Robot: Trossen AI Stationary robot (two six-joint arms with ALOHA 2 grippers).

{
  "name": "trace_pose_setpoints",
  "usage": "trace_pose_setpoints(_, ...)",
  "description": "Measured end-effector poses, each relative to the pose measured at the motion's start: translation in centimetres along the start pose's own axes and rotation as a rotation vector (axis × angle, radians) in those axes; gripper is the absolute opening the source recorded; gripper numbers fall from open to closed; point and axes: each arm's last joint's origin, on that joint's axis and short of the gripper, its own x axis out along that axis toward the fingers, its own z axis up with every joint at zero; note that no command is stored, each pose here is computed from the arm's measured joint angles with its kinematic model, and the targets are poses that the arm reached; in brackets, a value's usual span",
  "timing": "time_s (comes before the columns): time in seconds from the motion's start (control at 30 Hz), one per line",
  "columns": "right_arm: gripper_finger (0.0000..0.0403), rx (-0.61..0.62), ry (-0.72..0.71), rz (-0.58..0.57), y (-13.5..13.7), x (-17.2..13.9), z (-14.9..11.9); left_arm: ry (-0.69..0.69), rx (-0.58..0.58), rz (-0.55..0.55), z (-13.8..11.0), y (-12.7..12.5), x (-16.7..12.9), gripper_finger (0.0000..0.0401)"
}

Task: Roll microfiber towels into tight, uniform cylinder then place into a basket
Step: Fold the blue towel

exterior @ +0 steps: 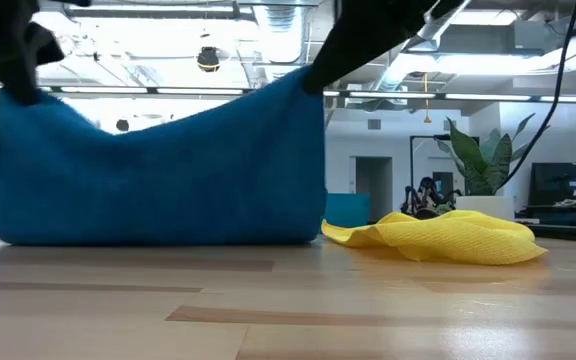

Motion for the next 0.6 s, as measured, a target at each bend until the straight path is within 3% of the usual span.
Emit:
trace_pose_setpoints(0.3,0.0005,0.034,0.064,0.023,1.6,1.3,-3.6,0.015,0.009,-0.008,-2.4,-1.8,3.3,0.0002)
trace_pose_setpoints(0.6,0.0006,0.113,0.051,0.186,2.6,2.2,-5.2,0.104,0.028,-0.105,-3.5,-5.3,7.7,0.0002)
